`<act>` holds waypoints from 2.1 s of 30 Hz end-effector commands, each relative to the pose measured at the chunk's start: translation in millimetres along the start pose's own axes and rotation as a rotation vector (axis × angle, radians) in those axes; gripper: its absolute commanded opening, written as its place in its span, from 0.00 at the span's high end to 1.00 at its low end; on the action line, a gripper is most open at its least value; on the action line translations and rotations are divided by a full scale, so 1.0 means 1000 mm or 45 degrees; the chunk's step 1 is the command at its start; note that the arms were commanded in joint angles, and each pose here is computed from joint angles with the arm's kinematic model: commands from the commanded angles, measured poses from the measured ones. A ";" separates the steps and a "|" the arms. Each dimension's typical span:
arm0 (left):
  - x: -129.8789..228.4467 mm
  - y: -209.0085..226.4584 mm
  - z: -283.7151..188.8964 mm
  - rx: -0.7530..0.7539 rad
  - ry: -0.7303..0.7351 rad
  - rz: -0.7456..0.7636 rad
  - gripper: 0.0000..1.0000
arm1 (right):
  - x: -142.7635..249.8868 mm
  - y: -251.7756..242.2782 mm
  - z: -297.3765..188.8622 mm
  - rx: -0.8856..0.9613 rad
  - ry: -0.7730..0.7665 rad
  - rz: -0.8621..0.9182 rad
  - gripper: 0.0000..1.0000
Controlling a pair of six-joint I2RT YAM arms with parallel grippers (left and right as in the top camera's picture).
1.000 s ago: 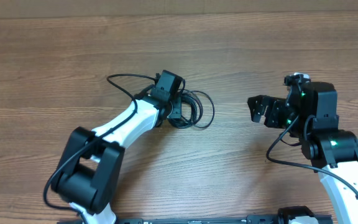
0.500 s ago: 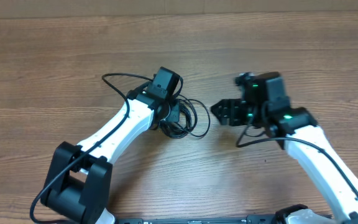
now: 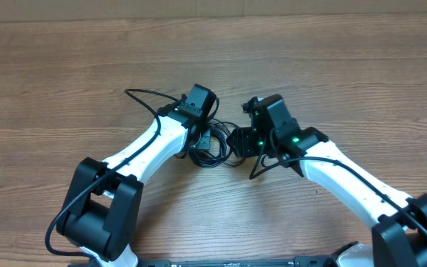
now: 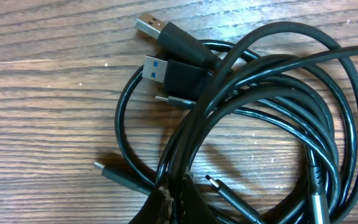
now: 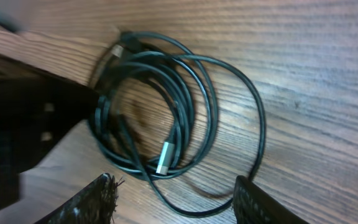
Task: Untangle cables
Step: 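Move the right gripper in and grasp a loop of the bundle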
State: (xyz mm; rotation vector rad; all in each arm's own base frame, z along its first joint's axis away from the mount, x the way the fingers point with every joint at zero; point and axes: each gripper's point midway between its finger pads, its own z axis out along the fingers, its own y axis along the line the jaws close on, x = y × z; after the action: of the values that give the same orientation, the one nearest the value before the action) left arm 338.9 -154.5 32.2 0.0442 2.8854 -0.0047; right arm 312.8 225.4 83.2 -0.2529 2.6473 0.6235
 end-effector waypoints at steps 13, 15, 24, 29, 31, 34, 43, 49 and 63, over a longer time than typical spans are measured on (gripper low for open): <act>-0.004 0.000 0.001 -0.021 -0.012 0.006 0.96 | -0.018 0.000 0.045 0.103 -0.129 0.237 0.44; -0.004 0.000 0.001 -0.021 -0.012 0.006 0.96 | -0.016 -0.002 0.050 0.105 -0.123 0.283 0.44; -0.012 -0.007 -0.005 0.030 -0.045 -0.064 0.96 | -0.009 -0.006 0.059 0.117 -0.086 0.304 0.43; -0.019 -0.027 -0.021 0.187 -0.046 -0.069 0.96 | -0.007 -0.003 0.060 0.097 -0.073 0.303 0.43; -0.022 -0.035 -0.030 0.248 -0.052 -0.066 0.96 | -0.006 -0.002 0.060 0.097 -0.071 0.301 0.43; -0.026 -0.045 -0.045 0.325 -0.073 -0.050 0.96 | -0.004 -0.003 0.060 0.104 -0.061 0.302 0.43; -0.035 -0.045 -0.090 0.394 -0.191 -0.052 0.96 | 0.003 -0.009 0.065 0.136 -0.029 0.308 0.44; -0.033 -0.063 -0.112 0.555 -0.198 -0.031 0.96 | 0.003 -0.010 0.065 0.140 -0.030 0.308 0.53; -0.040 -0.074 -0.119 0.636 -0.233 -0.015 0.96 | 0.019 0.037 0.063 -0.184 0.139 0.304 0.51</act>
State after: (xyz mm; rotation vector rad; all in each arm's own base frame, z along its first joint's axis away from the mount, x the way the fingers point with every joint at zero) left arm 340.3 -219.0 130.2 0.0940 2.7027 -0.6046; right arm 315.5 266.8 28.3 0.0449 2.7527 0.7548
